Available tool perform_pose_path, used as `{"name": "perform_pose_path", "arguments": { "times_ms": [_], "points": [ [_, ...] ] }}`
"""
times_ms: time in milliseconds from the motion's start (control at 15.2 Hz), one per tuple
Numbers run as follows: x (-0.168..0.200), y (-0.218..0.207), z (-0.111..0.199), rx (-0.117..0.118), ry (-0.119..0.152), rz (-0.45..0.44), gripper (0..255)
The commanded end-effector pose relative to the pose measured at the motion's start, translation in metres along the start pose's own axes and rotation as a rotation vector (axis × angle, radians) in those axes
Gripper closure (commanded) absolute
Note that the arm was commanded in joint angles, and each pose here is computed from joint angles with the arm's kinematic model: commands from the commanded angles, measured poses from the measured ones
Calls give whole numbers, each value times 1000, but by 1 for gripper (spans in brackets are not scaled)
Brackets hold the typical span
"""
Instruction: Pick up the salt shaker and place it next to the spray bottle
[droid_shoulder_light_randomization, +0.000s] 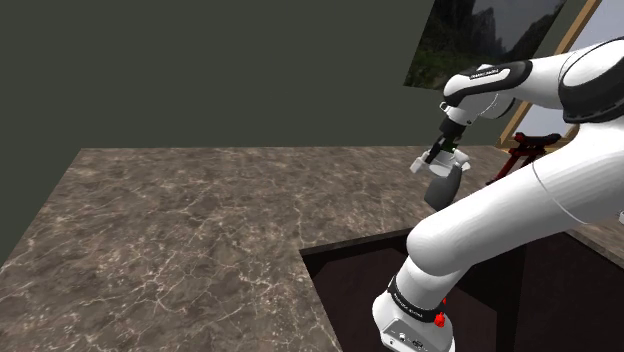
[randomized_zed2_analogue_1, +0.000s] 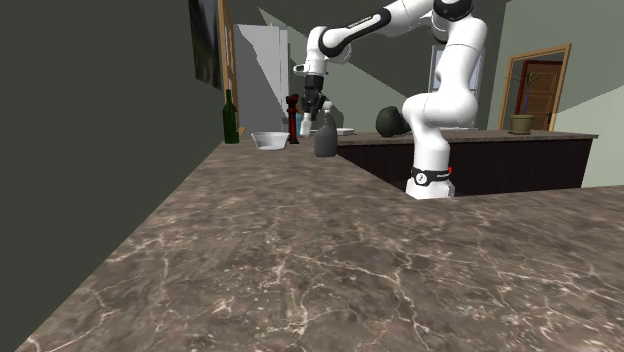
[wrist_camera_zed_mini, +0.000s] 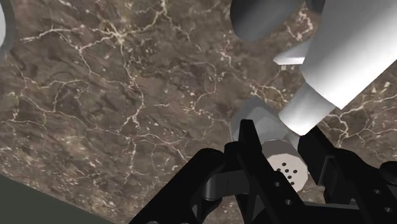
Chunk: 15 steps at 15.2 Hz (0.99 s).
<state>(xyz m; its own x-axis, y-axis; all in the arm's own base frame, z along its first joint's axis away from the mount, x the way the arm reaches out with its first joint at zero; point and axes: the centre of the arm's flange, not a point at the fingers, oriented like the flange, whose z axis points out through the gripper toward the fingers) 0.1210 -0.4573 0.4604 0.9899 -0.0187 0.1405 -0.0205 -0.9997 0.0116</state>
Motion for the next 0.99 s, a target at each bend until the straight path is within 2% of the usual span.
{"name": "perform_pose_path", "arguments": {
  "times_ms": [0,924],
  "points": [
    [-1,0,12,0,0,0,255],
    [-12,-1,85,0,0,0,255]
  ]
}}
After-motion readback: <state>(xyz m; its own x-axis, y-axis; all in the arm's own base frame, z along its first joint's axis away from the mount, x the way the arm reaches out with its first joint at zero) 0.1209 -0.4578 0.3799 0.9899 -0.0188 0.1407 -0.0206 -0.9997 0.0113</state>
